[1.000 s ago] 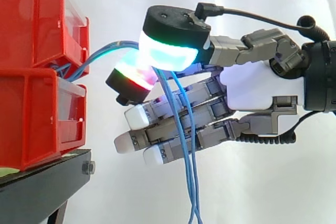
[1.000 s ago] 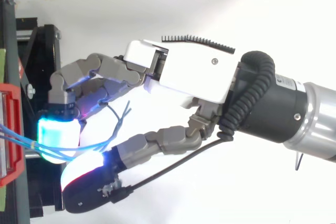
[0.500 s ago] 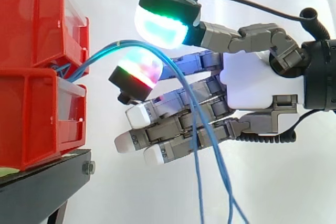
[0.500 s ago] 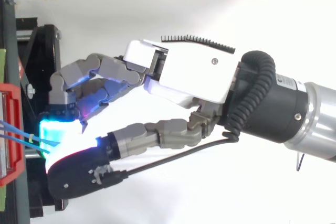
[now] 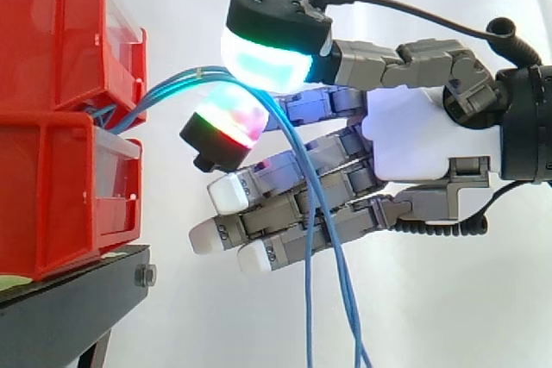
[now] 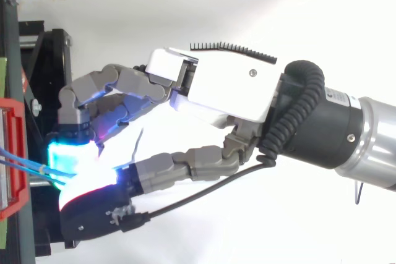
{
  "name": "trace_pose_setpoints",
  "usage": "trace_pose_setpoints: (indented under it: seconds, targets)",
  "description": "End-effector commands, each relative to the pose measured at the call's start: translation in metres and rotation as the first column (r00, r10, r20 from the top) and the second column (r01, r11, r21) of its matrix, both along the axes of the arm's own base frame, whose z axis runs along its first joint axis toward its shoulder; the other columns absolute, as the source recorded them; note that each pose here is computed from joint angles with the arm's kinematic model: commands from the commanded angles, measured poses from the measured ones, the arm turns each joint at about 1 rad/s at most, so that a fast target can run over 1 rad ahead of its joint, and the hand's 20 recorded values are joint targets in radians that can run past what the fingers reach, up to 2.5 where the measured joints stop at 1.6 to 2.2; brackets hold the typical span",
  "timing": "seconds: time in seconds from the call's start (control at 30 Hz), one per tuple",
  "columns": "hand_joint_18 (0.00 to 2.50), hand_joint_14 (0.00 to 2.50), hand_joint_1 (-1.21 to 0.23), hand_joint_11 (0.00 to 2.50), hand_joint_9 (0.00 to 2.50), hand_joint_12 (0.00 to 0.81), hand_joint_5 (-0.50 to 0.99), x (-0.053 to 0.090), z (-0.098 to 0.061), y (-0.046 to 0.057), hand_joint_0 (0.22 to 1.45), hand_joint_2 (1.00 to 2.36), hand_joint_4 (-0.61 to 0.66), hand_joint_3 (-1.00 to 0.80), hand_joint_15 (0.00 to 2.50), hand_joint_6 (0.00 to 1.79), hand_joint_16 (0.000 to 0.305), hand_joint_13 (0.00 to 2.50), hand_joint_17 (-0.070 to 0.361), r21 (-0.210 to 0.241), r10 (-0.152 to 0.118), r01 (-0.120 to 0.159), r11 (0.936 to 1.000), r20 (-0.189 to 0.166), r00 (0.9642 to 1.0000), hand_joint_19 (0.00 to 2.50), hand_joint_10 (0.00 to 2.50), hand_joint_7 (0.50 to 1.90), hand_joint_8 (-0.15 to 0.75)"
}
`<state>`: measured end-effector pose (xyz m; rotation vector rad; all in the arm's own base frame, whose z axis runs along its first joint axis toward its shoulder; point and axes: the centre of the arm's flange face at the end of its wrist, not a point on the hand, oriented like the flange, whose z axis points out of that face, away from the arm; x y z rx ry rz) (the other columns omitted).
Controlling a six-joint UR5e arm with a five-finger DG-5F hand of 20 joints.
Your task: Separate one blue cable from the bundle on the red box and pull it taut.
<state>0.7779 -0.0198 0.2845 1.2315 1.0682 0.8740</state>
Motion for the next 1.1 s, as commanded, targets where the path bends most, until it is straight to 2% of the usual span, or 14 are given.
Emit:
trace_pose_setpoints:
  seconds: [0.0,0.1,0.23,0.37,0.43,0.53,0.6,0.77,0.8,0.83,0.9,1.07]
  targets:
    - [0.58,0.01,-0.95,0.53,0.8,0.386,-0.18,-0.0002,0.0012,0.0,0.7,1.01,0.03,-0.36,0.18,0.91,0.045,0.56,0.101,0.002,0.0,0.0,1.0,0.002,1.0,0.21,0.01,1.08,0.325]
    - [0.58,0.01,-0.95,0.52,0.79,0.379,-0.18,0.0,0.0,-0.0011,0.76,1.0,0.02,-0.5,0.17,0.91,0.044,0.56,0.099,0.002,-0.001,0.001,1.0,0.001,1.0,0.2,0.01,1.07,0.318]
    - [0.6,0.01,-0.94,0.53,0.8,0.377,-0.18,-0.0003,-0.0003,-0.0012,0.77,1.0,0.03,-0.5,0.17,0.91,0.043,0.57,0.098,0.001,-0.001,0.001,1.0,-0.002,1.0,0.19,0.01,1.07,0.32]
    - [0.6,0.01,-0.93,0.53,0.81,0.376,-0.17,-0.0003,-0.0003,-0.0012,0.67,1.0,0.11,-0.5,0.18,0.9,0.043,0.57,0.097,0.001,-0.001,0.001,1.0,-0.002,1.0,0.21,0.01,1.06,0.322]
    - [0.62,0.01,-0.83,0.55,0.86,0.394,-0.16,-0.0003,-0.0003,0.0,0.54,1.0,0.15,-0.5,0.2,0.89,0.046,0.59,0.104,0.001,0.0,0.0,1.0,-0.002,1.0,0.24,0.01,1.07,0.354]
    - [0.64,0.01,-0.72,0.54,0.88,0.42,-0.14,-0.0003,-0.0003,-0.0012,0.48,1.0,0.16,-0.5,0.2,0.89,0.051,0.6,0.115,0.001,-0.001,0.001,1.0,-0.002,1.0,0.24,0.01,1.07,0.374]
    - [0.65,0.01,-0.64,0.54,0.9,0.431,-0.14,-0.0003,-0.0003,-0.0012,0.47,1.0,0.17,-0.5,0.21,0.88,0.053,0.61,0.12,0.001,-0.001,0.001,1.0,-0.002,1.0,0.24,0.01,1.09,0.384]
    - [0.62,0.01,-0.58,0.53,0.89,0.416,-0.14,-0.0003,-0.0003,-0.0012,0.51,1.0,0.16,-0.5,0.21,0.87,0.05,0.6,0.113,0.001,-0.001,0.001,1.0,-0.002,1.0,0.27,0.01,1.12,0.379]
    - [0.6,0.01,-0.6,0.54,0.88,0.403,-0.14,-0.0003,-0.0003,-0.0012,0.56,1.01,0.15,-0.41,0.22,0.87,0.048,0.59,0.107,0.001,-0.001,0.001,1.0,-0.002,1.0,0.29,0.01,1.15,0.364]
    - [0.6,0.01,-0.65,0.54,0.89,0.403,-0.13,-0.0003,-0.0003,-0.0012,0.56,1.01,0.13,-0.27,0.22,0.87,0.048,0.59,0.107,0.001,-0.001,0.001,1.0,-0.002,1.0,0.3,0.01,1.15,0.364]
    - [0.68,0.01,-0.71,0.53,0.91,0.453,-0.13,-0.0003,-0.0003,-0.0012,0.56,1.01,0.13,-0.12,0.21,0.88,0.058,0.62,0.129,0.001,-0.001,0.001,1.0,-0.002,1.0,0.24,0.01,1.13,0.406]
    - [0.62,0.01,-0.82,0.55,0.84,0.408,-0.15,-0.0003,-0.0003,-0.0012,0.61,1.02,0.03,-0.06,0.2,0.9,0.049,0.58,0.111,0.001,-0.001,0.001,1.0,-0.002,1.0,0.26,0.01,1.13,0.359]
